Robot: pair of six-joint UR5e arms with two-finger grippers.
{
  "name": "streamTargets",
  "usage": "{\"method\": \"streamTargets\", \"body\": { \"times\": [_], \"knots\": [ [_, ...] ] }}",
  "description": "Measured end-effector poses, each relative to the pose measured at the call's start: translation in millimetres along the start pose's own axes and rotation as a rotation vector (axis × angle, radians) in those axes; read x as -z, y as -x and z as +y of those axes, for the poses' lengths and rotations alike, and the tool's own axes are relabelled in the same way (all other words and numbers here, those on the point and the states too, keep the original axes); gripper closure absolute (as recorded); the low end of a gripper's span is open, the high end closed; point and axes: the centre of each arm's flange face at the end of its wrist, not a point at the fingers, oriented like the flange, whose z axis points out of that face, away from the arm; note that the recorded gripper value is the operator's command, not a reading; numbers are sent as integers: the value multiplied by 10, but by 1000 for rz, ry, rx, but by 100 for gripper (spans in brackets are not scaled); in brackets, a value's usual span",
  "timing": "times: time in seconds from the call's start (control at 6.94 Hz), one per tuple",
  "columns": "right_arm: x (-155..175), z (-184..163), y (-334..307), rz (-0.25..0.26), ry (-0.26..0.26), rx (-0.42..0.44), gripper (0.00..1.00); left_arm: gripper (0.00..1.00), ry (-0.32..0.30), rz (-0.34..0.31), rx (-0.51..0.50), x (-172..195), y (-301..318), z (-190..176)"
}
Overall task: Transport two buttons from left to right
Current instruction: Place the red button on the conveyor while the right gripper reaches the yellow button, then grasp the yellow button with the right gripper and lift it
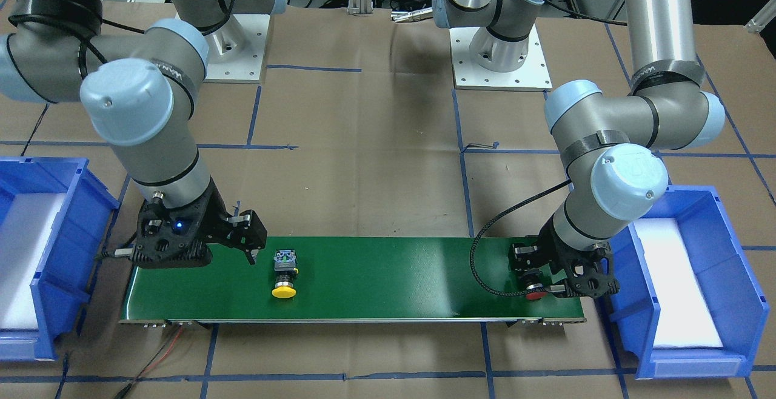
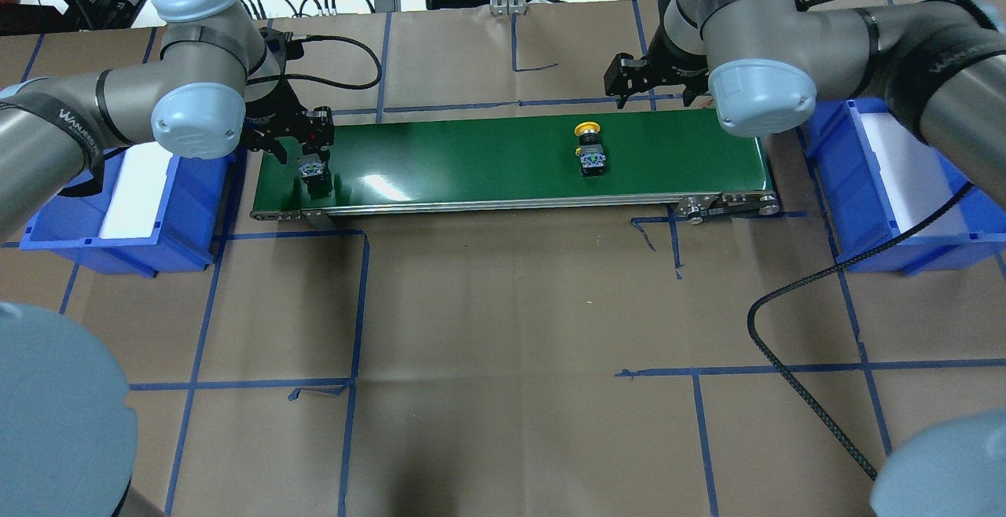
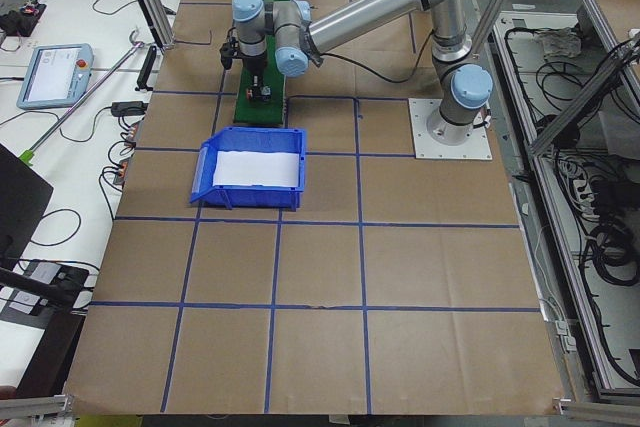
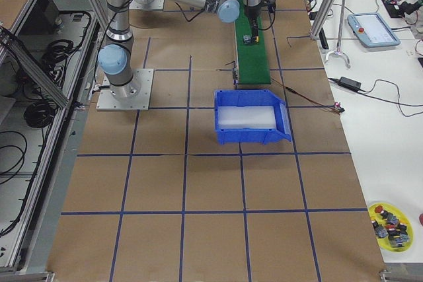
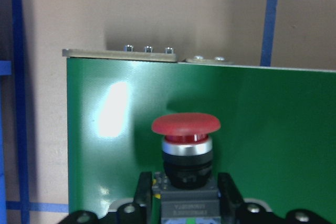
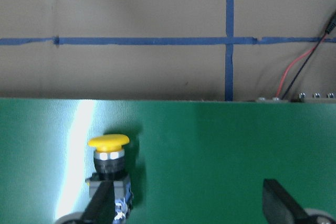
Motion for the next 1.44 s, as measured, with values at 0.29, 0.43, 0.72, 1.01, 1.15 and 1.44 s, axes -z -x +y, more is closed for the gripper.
{"method": "streamTargets", "body": {
  "times": [0.29,0.43,0.72,1.01,1.15,1.44],
  "knots": [
    [-155,-97,1,-13,-69,0,0,0,-17,-3,0,215,3,-7],
    [-234,-49,-11,-11,-59,-4,0,0,-20,-3,0,445,1,66],
    [-396,132,-36,-6,-13,-15,0,0,18,4,-9,1030,-24,373],
    [-486,235,-49,-1,16,-21,0,0,66,12,-22,1630,-71,791],
    [-518,249,-53,0,22,-21,0,0,75,11,-30,1831,-124,974],
    [-647,275,-63,5,42,-22,2,0,80,6,-46,2008,-235,1155]
  ]
}}
